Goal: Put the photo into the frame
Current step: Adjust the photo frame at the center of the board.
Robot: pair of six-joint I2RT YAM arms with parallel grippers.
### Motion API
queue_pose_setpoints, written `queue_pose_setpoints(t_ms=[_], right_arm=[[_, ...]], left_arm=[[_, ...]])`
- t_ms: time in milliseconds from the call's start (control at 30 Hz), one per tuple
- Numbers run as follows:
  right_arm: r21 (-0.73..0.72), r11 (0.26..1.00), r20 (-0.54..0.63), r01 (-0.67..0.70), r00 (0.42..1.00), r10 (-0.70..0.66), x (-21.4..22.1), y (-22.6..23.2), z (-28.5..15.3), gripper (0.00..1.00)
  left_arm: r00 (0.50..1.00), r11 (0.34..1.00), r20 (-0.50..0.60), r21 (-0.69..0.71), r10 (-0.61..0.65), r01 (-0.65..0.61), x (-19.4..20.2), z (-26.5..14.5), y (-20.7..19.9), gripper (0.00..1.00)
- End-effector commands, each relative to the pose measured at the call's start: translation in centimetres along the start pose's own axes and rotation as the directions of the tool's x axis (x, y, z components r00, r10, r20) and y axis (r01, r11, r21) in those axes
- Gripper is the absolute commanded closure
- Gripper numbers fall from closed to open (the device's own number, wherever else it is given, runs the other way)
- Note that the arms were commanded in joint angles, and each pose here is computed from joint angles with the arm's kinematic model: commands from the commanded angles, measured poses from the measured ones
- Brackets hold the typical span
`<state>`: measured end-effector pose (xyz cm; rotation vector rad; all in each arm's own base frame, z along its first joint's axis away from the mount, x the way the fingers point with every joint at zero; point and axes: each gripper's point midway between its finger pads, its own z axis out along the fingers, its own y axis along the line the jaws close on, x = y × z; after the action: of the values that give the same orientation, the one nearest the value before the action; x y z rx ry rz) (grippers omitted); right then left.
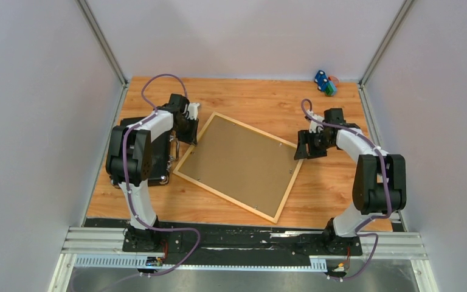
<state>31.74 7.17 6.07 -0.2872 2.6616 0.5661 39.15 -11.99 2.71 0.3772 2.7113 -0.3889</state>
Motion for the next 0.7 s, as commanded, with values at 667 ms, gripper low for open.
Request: queue_pose_setpoints(t_ms=[667], right_arm=[[-0.039,0.995,0.006,-0.088,0.996,0.088,-4.8,-3.6,4.5,0.78]], left_arm=[[0.99,0.969,-0.101,0.237,0.099,-0.072,4.7,-0.1,-3.9,0.93]])
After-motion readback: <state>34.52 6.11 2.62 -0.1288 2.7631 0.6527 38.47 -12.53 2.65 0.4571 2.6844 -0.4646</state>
